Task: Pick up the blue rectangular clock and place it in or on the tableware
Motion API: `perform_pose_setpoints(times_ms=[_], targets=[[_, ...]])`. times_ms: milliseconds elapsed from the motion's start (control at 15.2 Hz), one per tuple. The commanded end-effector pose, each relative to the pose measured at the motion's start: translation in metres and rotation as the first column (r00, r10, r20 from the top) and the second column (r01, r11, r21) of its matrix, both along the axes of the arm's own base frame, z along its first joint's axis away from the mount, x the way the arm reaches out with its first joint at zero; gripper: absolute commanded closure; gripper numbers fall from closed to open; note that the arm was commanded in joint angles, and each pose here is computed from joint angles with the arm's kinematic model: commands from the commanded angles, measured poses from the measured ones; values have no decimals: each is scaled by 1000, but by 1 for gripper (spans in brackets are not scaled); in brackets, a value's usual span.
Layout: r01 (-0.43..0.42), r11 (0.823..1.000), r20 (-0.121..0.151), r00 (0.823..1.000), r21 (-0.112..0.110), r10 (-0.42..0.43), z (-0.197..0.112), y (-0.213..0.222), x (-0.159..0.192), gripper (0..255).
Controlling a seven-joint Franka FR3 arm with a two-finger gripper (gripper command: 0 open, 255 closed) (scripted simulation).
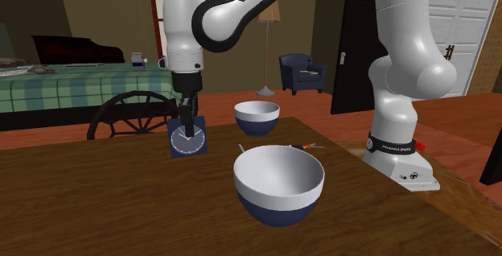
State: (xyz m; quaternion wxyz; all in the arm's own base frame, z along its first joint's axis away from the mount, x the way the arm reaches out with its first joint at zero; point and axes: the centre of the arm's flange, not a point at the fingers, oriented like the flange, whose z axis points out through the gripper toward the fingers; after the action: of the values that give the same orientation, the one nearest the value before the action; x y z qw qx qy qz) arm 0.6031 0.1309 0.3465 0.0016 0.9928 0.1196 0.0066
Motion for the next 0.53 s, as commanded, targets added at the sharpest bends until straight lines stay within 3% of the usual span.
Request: perform_pose_setpoints(times_ms=[0, 462], targets=[[1, 1000, -1, 1000, -1, -1, -1, -1, 0, 255], [1, 1000, -1, 1000, -1, -1, 36, -1, 0, 255]])
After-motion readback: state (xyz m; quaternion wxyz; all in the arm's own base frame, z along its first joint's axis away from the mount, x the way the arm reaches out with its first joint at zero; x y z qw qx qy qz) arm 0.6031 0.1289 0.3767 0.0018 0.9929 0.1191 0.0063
